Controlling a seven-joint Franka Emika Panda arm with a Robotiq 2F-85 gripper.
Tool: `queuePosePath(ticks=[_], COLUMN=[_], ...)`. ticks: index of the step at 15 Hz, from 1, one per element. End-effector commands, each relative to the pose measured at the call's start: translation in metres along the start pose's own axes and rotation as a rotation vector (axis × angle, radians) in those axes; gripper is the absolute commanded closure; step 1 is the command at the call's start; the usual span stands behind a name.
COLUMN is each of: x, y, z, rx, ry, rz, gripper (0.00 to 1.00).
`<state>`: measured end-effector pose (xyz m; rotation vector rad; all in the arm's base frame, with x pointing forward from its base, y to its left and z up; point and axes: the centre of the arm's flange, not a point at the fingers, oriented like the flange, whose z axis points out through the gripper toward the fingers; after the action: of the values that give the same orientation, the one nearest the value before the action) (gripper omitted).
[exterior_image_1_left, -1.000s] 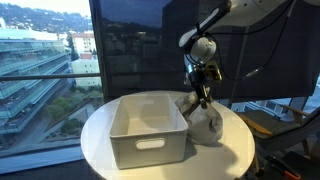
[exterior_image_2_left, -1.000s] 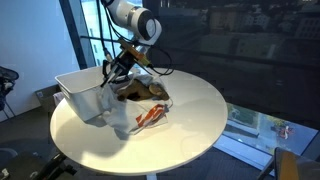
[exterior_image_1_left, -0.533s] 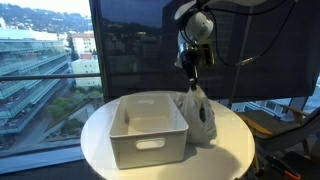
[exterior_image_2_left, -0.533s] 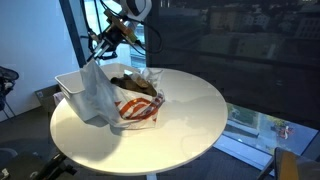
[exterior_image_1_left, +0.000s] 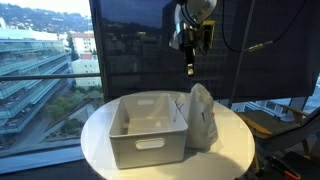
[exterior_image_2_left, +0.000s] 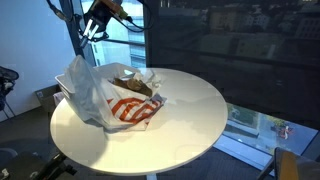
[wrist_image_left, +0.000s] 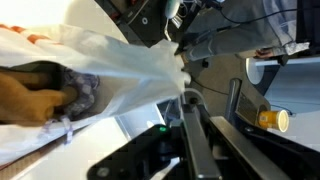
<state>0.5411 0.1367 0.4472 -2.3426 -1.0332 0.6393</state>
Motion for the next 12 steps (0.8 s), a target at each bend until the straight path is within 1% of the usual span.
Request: queuePosePath(ticks=[1, 2, 3, 5, 6, 7, 8, 9, 10, 12], x=[-0.013, -0.016, -0.018, -0.019, -0.018, -0.018, -0.017, -0.016, -0.015, -0.013], y=[0.028, 0.03, 0.033, 0.039, 0.046, 0.052, 0.057, 0.059, 0.06, 0.068], z=[0.029, 0.035, 0.04, 0.044, 0.043, 0.041, 0.038, 0.034, 0.028, 0.015], rx=[-0.11, -0.168, -0.238, -0.332, -0.383, -0.432, -0.484, -0.532, -0.58, -0.673], ry=[-0.034, -0.04, -0.035, -0.031, -0.021, -0.008, 0.008, 0.027, 0.05, 0.101], rz=[0.0, -0.009, -0.027, -0.045, -0.046, -0.049, -0.055, -0.061, -0.068, -0.072], gripper=[0.63, 0.56, 0.47, 0.33, 0.24, 0.18, 0.09, 0.03, 0.0, 0.0])
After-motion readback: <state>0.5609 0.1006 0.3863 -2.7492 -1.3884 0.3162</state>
